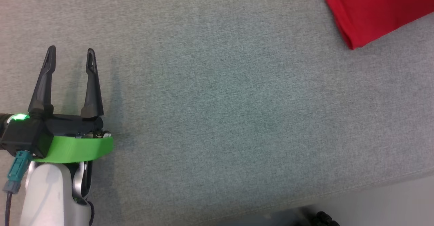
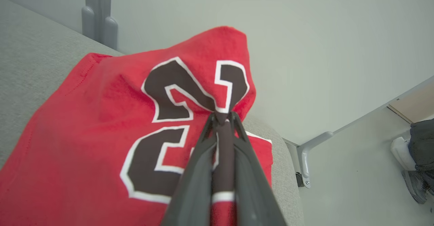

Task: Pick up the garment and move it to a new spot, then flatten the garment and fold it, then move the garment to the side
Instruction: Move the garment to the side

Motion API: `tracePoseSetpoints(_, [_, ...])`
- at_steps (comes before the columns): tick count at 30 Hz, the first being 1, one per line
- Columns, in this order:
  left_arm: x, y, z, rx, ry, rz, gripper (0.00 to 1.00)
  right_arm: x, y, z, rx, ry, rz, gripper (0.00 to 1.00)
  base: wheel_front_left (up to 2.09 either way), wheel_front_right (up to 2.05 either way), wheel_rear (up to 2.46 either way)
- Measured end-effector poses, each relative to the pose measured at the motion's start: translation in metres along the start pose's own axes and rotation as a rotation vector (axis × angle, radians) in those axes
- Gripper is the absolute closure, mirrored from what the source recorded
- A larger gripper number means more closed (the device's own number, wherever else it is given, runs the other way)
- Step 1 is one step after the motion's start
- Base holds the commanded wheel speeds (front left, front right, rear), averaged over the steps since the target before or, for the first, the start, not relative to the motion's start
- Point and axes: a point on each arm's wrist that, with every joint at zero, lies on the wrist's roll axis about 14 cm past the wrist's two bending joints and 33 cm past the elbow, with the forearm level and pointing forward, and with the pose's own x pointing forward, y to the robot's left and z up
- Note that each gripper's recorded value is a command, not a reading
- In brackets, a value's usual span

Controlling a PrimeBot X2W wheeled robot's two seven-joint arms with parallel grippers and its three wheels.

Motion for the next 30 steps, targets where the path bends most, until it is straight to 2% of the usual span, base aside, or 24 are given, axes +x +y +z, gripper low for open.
tracePoseSetpoints(8, [0.018,-0.022,-0.023,-0.022,0.01,-0.078,0.0,-0.016,-0.072,-0.028,-0.047,0.138,-0.142,1.0,0.0,0.0,0.0])
tracePoseSetpoints(13, [0.02,-0.025,-0.03,-0.022,0.016,-0.094,0.0,-0.019,-0.102,-0.047,-0.053,0.229,-0.217,1.0,0.0,0.0,0.0])
tracePoseSetpoints(16, [0.019,-0.021,-0.032,-0.016,0.019,-0.087,0.0,-0.016,-0.107,-0.057,-0.059,0.265,-0.235,1.0,0.0,0.0,0.0])
tracePoseSetpoints(17, [0.019,-0.02,-0.034,-0.014,0.022,-0.085,0.0,-0.013,-0.106,-0.058,-0.056,0.263,-0.236,0.55,0.0,0.0,0.0])
tracePoseSetpoints(18, [0.019,-0.019,-0.035,-0.014,0.024,-0.084,0.0,-0.01,-0.105,-0.058,-0.058,0.258,-0.236,0.0,0.0,0.0,0.0])
tracePoseSetpoints(26, [0.016,-0.014,-0.036,-0.015,0.037,-0.063,0.0,0.003,-0.101,-0.037,-0.12,0.142,-0.23,0.0,0.0,0.0,0.0])
tracePoseSetpoints(30, [0.007,-0.009,-0.031,-0.026,0.05,-0.032,0.0,0.007,-0.085,-0.01,-0.113,0.046,-0.197,0.0,0.0,0.0,0.0])
